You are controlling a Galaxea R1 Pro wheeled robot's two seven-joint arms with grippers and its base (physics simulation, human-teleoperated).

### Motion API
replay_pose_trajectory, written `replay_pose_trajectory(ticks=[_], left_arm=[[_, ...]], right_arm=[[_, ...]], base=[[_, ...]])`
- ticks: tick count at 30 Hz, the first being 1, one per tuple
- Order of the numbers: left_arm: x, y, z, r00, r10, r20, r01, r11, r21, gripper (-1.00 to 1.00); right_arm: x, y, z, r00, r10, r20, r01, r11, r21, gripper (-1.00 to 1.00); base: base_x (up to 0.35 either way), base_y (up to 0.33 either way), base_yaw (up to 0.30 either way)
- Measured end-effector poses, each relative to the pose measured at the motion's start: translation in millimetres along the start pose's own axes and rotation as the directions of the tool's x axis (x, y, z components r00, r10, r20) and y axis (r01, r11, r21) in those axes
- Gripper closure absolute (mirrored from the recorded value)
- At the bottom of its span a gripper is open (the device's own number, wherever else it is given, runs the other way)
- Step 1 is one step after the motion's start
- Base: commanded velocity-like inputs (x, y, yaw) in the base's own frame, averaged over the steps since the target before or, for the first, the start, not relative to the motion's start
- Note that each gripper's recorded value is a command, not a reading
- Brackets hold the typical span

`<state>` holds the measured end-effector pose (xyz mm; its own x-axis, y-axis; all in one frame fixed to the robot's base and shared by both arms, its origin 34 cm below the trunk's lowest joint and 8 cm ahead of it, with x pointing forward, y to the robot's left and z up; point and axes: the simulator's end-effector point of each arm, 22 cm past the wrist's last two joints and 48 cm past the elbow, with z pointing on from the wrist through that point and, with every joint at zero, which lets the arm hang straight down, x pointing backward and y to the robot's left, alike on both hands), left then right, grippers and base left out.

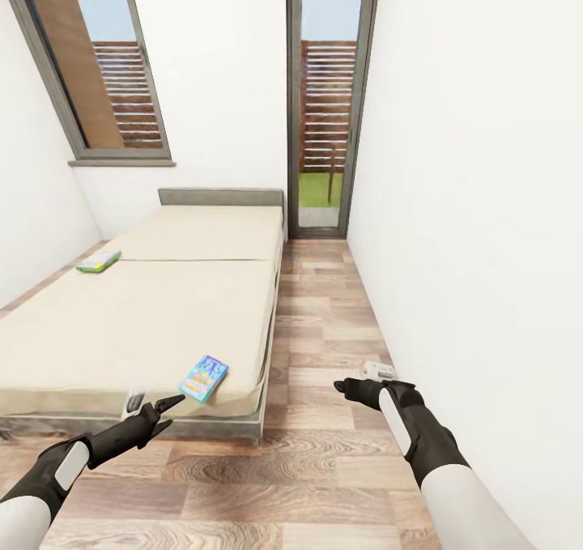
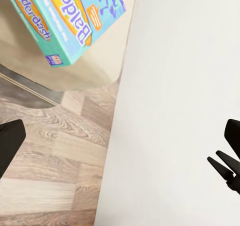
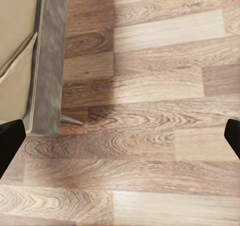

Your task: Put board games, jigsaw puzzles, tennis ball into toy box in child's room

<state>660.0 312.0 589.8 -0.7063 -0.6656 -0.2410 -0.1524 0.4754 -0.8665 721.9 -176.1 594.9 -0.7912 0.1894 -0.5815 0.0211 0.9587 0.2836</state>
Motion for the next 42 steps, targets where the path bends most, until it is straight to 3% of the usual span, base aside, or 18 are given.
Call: replay_pose_trajectory(ticks=[20, 42], left_arm=[[12.5, 32.1, 13.0, 1.000, 0.003, 0.005, -0.003, 1.000, 0.016, -1.00], [14.1, 37.3, 14.4, 1.000, -0.003, 0.002, 0.003, 1.000, 0.011, -1.00]], right_arm=[[28.9, -11.6, 27.2, 1.000, 0.000, 0.001, 0.000, 1.000, 0.000, -1.00], [35.4, -10.5, 32.4, 1.000, 0.002, -0.012, -0.002, 1.000, -0.002, -1.00]], base=[[0.000, 0.000, 0.000], [0.010, 0.003, 0.000]])
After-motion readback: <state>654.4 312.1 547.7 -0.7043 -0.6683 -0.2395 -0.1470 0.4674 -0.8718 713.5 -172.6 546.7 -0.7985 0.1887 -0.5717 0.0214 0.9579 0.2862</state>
